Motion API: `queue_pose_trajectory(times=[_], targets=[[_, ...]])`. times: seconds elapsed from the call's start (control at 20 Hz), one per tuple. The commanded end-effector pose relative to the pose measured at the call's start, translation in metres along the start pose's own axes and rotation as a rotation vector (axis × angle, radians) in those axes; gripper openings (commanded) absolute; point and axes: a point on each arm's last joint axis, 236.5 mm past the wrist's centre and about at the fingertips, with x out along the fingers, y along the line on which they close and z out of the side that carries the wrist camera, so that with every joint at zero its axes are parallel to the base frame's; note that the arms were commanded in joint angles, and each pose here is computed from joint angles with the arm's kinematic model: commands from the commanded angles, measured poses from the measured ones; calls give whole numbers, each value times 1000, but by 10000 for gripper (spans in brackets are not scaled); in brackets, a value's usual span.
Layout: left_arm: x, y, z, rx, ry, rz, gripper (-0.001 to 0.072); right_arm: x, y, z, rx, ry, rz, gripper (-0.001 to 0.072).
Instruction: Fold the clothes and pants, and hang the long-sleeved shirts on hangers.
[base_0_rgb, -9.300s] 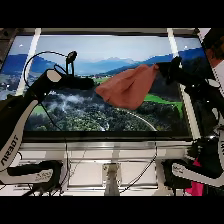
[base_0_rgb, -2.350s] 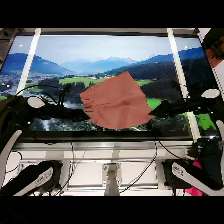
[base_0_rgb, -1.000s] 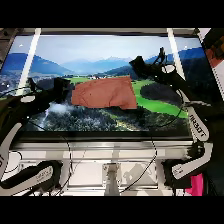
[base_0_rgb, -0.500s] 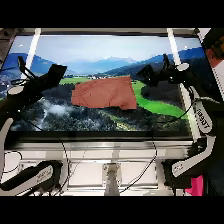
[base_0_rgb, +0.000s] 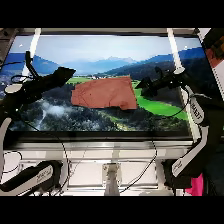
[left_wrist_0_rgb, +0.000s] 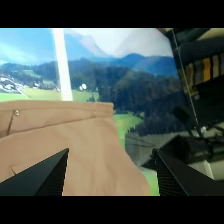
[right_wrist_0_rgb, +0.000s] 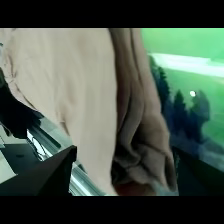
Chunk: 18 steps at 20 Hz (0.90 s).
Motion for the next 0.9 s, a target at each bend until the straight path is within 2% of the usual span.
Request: queue_pose_trajectory(times=[0.0,0.5,0.55,0.7,0.75,0.85], targets=[[0,-3,-2,5,11,-12,600,16,-8,-1,0,58,-24,687],[0,-3,-2,5,12,-12,600,63,15,-32,-88,191,-65,673],[0,-3,-2,5,12,-12,599,64,16,-32,-91,193,-66,560],[0,-3,-2,5,12,-12,599,58,18,-31,-93,195,-60,45],[0,-3,-2,5,12,-12,599,51,20,-31,-94,202,-54,8],[0,-3,-2,5,12,-12,599,27,23,-28,-89,208,-54,6]])
